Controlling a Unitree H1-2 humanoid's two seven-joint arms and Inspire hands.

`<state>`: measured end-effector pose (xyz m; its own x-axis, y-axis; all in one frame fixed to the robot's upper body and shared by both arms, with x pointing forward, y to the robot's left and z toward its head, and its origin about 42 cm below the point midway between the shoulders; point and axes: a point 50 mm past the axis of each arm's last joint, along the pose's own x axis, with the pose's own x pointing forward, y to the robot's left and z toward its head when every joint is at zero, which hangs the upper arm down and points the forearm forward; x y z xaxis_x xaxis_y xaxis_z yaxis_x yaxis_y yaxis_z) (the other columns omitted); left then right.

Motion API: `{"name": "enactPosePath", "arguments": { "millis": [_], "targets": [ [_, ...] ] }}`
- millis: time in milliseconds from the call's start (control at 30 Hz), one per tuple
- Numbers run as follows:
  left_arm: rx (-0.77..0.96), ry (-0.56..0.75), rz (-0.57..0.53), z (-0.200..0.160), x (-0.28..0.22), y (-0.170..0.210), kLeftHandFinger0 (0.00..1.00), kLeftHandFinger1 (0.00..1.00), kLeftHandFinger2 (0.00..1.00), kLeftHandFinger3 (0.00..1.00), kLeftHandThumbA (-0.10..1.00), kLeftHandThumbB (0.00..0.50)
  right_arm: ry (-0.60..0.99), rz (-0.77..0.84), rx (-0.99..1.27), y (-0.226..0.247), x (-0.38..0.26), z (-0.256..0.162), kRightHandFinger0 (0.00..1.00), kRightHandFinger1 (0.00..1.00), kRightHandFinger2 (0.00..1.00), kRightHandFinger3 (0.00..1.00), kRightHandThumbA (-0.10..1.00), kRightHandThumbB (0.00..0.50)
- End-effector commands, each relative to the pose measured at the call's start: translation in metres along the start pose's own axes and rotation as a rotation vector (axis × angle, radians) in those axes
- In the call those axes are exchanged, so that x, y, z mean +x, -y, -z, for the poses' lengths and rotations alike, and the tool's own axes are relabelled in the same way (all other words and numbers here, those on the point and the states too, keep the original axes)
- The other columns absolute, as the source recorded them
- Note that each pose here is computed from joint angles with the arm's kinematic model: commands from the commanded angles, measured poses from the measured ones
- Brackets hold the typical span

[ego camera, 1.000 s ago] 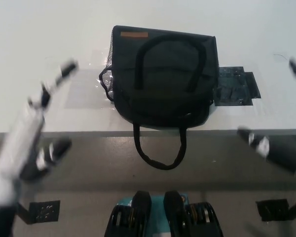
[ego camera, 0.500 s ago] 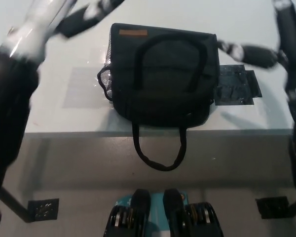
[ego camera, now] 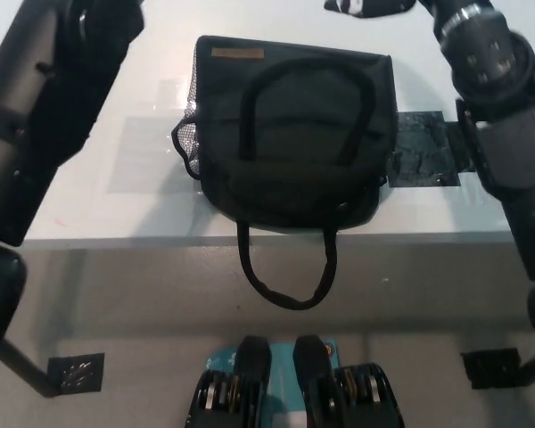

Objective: A soft travel bag is kept infront of the robot in the middle of the desk and the robot uses both its hands to press it to reduce its size

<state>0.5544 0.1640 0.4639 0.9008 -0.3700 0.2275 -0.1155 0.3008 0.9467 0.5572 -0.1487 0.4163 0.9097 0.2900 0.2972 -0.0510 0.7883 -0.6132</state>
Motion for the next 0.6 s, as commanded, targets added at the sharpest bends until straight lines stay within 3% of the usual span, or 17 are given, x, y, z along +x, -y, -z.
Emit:
{"name": "enactPosePath", "arguments": {
  "millis": [0, 267, 433, 567],
  "targets": [
    [0.116, 0.006, -0.089, -0.019, 0.015, -0.028, 1.00, 1.00, 1.00, 1.00, 1.00, 0.302, 0.048, 0.037, -0.045, 0.010, 0.020, -0.031, 1.00, 1.00, 1.00, 1.00, 1.00, 0.226],
    [0.168, -0.045, -0.057, -0.009, 0.024, -0.002, 1.00, 1.00, 1.00, 1.00, 1.00, 0.319, -0.012, 0.015, -0.036, -0.007, 0.027, -0.015, 1.00, 1.00, 1.00, 1.00, 1.00, 0.199],
    [0.185, -0.048, -0.054, -0.003, 0.025, 0.008, 1.00, 1.00, 1.00, 1.00, 1.00, 0.324, -0.033, 0.005, -0.044, -0.013, 0.028, -0.005, 1.00, 1.00, 1.00, 1.00, 1.00, 0.211],
    [0.186, -0.073, -0.003, 0.011, 0.023, 0.025, 1.00, 1.00, 1.00, 1.00, 1.00, 0.343, -0.050, -0.043, -0.081, -0.028, 0.024, 0.005, 1.00, 1.00, 1.00, 1.00, 1.00, 0.162]
  ]
}}
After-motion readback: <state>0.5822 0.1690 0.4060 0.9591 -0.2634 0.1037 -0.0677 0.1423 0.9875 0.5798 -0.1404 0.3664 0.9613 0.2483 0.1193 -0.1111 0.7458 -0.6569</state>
